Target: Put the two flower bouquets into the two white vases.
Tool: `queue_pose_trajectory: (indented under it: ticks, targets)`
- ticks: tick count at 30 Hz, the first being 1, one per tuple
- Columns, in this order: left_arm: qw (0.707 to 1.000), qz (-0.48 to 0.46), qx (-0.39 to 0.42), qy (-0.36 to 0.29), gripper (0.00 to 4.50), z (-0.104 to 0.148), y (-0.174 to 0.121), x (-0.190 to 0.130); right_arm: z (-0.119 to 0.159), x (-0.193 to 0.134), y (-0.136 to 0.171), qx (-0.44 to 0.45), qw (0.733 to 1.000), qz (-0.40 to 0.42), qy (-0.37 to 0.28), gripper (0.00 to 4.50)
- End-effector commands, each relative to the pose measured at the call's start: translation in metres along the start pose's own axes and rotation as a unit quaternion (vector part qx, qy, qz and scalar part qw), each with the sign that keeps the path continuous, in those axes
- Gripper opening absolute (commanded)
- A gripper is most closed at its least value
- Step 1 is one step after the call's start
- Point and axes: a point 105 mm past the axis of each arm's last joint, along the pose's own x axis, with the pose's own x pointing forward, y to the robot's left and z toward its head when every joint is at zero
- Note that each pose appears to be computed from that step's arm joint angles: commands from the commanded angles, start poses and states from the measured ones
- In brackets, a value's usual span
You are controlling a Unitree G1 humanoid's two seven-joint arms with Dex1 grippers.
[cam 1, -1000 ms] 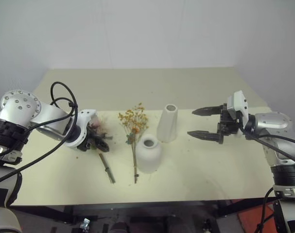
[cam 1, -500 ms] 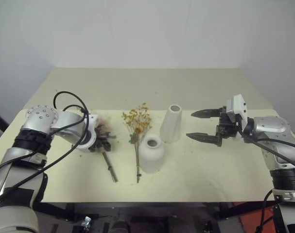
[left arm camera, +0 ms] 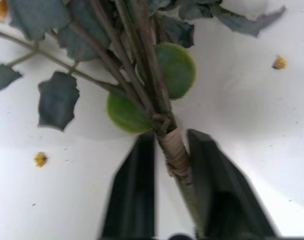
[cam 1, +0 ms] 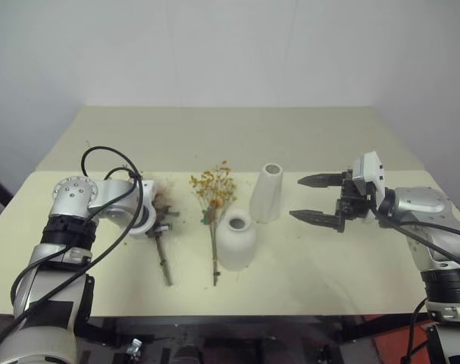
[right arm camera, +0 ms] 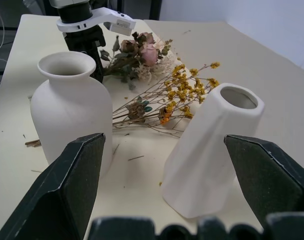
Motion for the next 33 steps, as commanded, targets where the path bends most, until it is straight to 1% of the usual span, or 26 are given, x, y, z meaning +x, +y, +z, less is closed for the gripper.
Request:
queue_pose_trajectory:
  ticks: [1, 5, 8, 11, 14, 16, 19, 23, 25, 27, 28, 30, 33]
  targets:
    - [0.999, -0.001, -0.009, -0.032, 0.1, 0.007, 0.002, -0.01, 0.015, -0.007, -0.003, -0.018, 1.0, -0.01, -0.018, 4.5]
    - [0.998, 0.017, -0.011, -0.059, 0.1, 0.012, 0.014, -0.022, 0.013, -0.007, -0.003, -0.016, 1.0, -0.008, -0.018, 4.5]
    - [0.995, 0.032, -0.008, -0.093, 0.1, 0.021, 0.028, -0.04, 0.012, -0.006, -0.004, -0.014, 1.0, -0.008, -0.018, 4.5]
    - [0.985, 0.037, -0.033, -0.163, 0.1, 0.039, 0.037, -0.07, 0.011, -0.004, -0.005, -0.013, 1.0, -0.008, -0.018, 4.5]
    - [0.97, 0.054, -0.028, -0.236, 0.1, 0.055, 0.046, -0.095, 0.011, -0.003, -0.007, -0.012, 1.0, -0.007, -0.018, 4.5]
    - [0.957, 0.042, -0.027, -0.285, 0.1, 0.067, 0.045, -0.109, 0.011, -0.001, -0.007, -0.013, 1.0, -0.007, -0.02, 4.5]
    - [0.925, 0.041, 0.007, -0.378, 0.1, 0.083, 0.038, -0.128, 0.011, 0.0, -0.008, -0.013, 1.0, -0.007, -0.021, 4.5]
    - [0.872, -0.022, 0.056, -0.486, 0.1, 0.104, 0.022, -0.149, 0.012, 0.001, -0.009, -0.013, 0.999, -0.015, -0.026, 4.5]
    - [0.847, -0.063, 0.087, -0.52, 0.1, 0.111, 0.01, -0.156, 0.012, 0.0, -0.009, -0.012, 0.999, -0.02, -0.027, 4.5]
    - [0.821, -0.126, 0.116, -0.545, 0.1, 0.115, -0.007, -0.164, 0.013, -0.002, -0.01, -0.012, 0.999, -0.029, -0.028, 4.5]
    - [0.803, -0.162, 0.132, -0.558, 0.1, 0.115, -0.018, -0.169, 0.014, -0.004, -0.011, -0.012, 0.999, -0.035, -0.028, 4.5]
    - [0.774, -0.216, 0.159, -0.574, 0.1, 0.114, -0.034, -0.175, 0.016, -0.007, -0.012, -0.013, 0.999, -0.044, -0.029, 4.5]
    - [0.731, -0.274, 0.206, -0.59, 0.1, 0.109, -0.051, -0.18, 0.019, -0.011, -0.013, -0.013, 0.998, -0.06, -0.03, 4.5]
